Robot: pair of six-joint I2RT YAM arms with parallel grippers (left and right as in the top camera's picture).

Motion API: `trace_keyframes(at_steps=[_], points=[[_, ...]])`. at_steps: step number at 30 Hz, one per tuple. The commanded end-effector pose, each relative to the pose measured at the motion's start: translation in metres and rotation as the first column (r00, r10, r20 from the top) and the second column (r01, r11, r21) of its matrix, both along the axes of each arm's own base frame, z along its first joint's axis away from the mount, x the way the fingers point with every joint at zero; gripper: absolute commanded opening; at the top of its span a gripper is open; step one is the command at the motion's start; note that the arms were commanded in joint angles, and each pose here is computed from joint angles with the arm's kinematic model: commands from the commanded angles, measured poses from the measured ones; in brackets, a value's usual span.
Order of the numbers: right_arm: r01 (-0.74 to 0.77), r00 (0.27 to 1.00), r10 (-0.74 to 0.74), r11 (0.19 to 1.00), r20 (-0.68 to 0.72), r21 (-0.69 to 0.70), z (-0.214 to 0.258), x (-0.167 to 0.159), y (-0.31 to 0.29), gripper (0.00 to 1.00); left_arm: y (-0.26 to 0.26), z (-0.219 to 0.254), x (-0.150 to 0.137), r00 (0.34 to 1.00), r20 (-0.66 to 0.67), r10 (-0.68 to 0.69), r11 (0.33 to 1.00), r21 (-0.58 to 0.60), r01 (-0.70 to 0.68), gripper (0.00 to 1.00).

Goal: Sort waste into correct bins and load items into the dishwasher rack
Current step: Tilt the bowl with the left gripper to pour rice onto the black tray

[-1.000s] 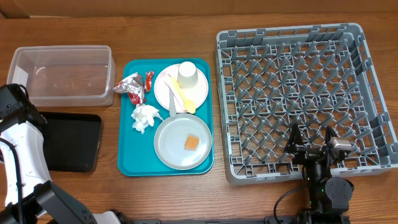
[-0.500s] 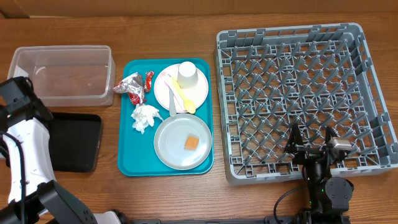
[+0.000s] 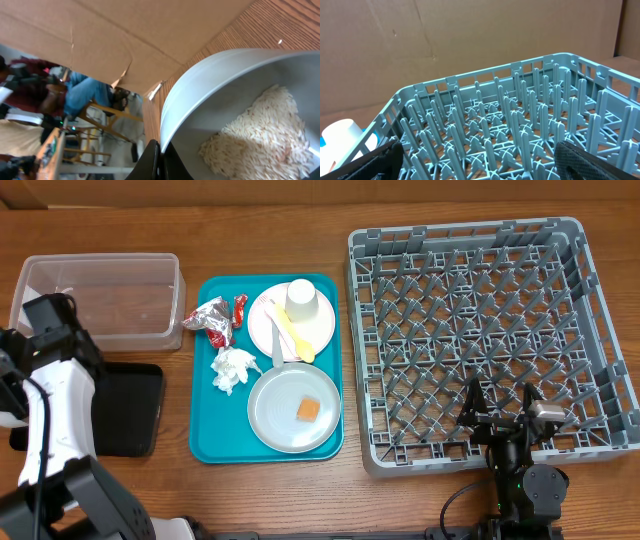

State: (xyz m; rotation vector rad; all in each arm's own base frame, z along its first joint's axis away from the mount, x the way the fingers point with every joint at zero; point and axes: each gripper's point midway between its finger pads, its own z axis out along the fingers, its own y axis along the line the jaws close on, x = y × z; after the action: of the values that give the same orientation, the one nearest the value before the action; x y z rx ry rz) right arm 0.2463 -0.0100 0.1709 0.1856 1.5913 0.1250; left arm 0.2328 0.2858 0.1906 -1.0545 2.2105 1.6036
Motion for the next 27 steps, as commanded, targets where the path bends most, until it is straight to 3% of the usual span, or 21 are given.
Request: trace_keyframes(at_steps=[1, 7, 15, 27], points=[[-0.001, 1.0, 0.001, 1.0, 0.007, -0.007, -0.001, 0.0, 0.0, 1.0, -0.003, -0.006, 0.005, 0.997, -0.074, -0.004, 0.999, 0.031, 0.006, 0.04], [-0.001, 1.0, 0.001, 1.0, 0.007, -0.007, -0.001, 0.0, 0.0, 1.0, -0.008, -0.014, 0.014, 0.988, -0.156, -0.009, 0.997, 0.07, 0.02, 0.04], [-0.001, 1.0, 0.001, 1.0, 0.007, -0.007, -0.001, 0.0, 0.0, 1.0, -0.008, -0.015, 0.014, 0.984, -0.175, -0.015, 0.998, 0.063, 0.027, 0.04], [-0.001, 1.0, 0.001, 1.0, 0.007, -0.007, -0.001, 0.0, 0.0, 1.0, -0.006, 0.004, 0.013, 0.981, -0.191, 0.033, 0.985, 0.172, 0.0, 0.04]])
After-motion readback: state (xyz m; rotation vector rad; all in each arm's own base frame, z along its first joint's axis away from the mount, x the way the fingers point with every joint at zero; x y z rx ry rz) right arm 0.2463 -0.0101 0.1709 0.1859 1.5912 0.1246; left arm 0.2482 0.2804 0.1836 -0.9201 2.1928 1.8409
